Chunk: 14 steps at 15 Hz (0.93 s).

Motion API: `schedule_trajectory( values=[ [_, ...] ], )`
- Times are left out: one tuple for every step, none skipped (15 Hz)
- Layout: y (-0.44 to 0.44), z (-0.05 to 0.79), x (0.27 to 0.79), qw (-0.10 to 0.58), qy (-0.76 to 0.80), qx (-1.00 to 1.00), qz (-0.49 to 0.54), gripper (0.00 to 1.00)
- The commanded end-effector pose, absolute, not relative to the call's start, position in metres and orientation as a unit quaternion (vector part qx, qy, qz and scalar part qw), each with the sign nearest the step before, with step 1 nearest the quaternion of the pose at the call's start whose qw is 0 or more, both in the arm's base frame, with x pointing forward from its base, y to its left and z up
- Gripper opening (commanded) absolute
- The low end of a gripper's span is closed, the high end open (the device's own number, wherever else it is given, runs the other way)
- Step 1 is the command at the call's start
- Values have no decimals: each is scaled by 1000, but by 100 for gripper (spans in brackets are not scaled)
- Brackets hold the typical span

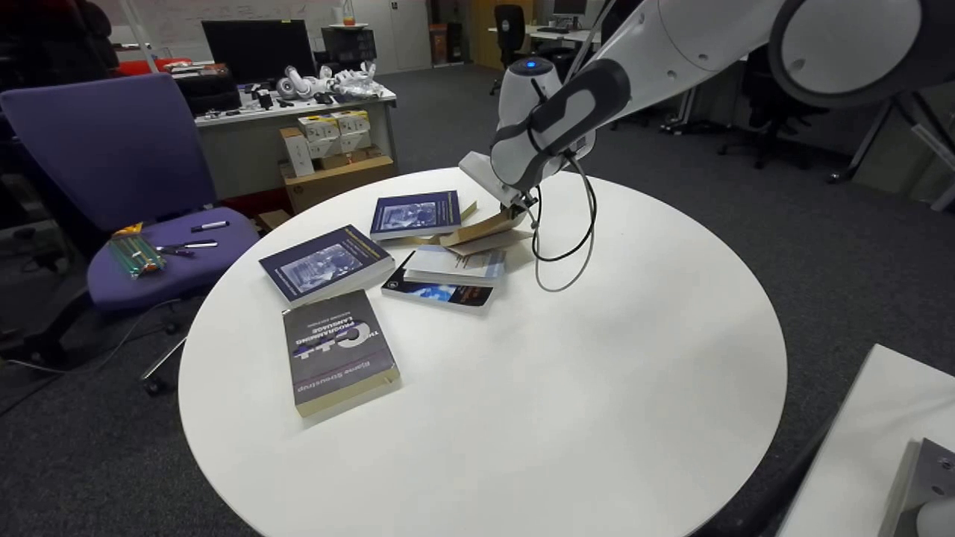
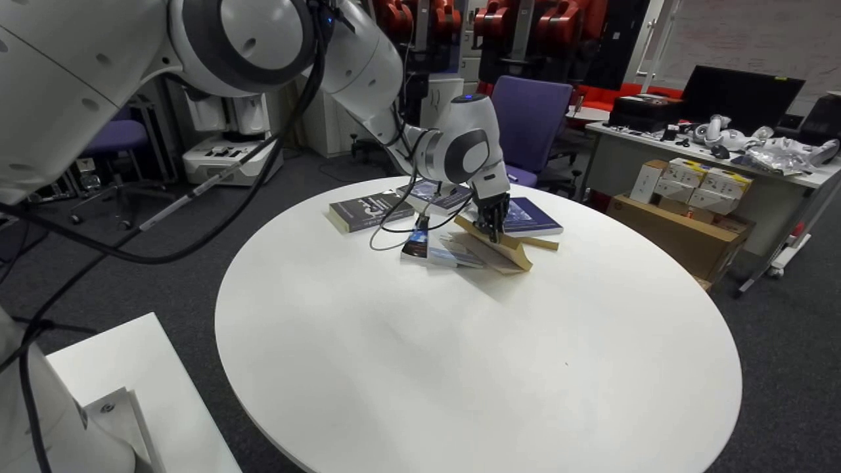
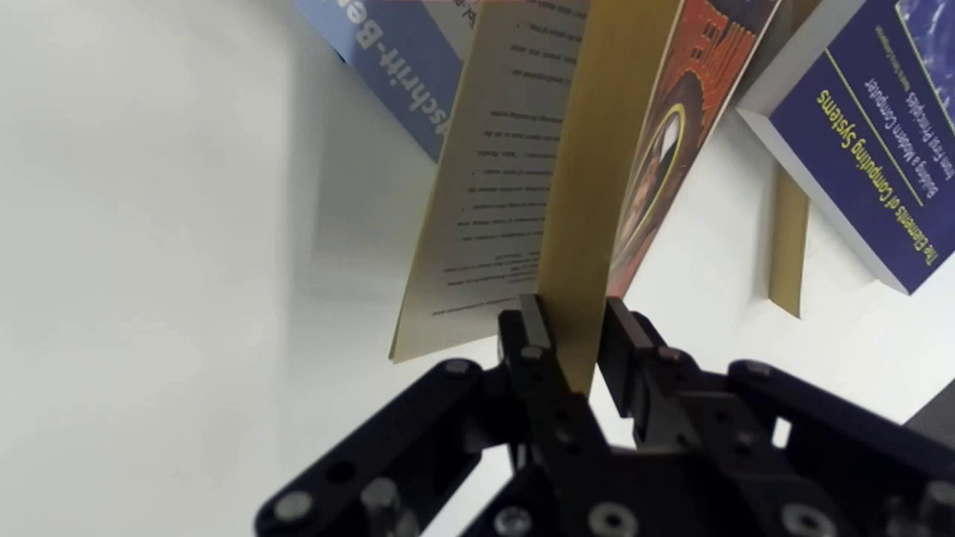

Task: Remove the book with red writings from the pile of books and put it on the table

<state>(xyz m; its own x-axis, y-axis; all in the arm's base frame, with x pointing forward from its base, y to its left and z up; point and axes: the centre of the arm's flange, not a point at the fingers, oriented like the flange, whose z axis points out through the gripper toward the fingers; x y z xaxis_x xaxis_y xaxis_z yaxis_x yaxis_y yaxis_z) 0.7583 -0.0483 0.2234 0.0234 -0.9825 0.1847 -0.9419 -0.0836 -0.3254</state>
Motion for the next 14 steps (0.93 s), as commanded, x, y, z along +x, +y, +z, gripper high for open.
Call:
schedule_trajectory(
  values=[
    [-58,255,725,63,666,-726,-158,6],
    [-59,256,720,61,661,-731,-157,6],
    [-59,259,713,60,655,-737,-154,6],
    [-59,263,706,60,649,-743,-152,6],
    [-59,267,700,61,642,-749,-151,6],
    [-58,272,693,63,633,-757,-150,6],
    [-56,277,687,63,626,-763,-149,6],
    [-55,280,683,64,620,-768,-148,6],
    [-53,283,681,62,620,-767,-150,6],
    [-53,285,680,61,617,-771,-147,48],
    [-53,286,681,60,616,-771,-149,50],
    [-53,286,683,57,618,-770,-148,55],
    [-55,285,686,56,616,-772,-147,63],
    [-56,281,691,51,617,-772,-143,69]
  ],
)
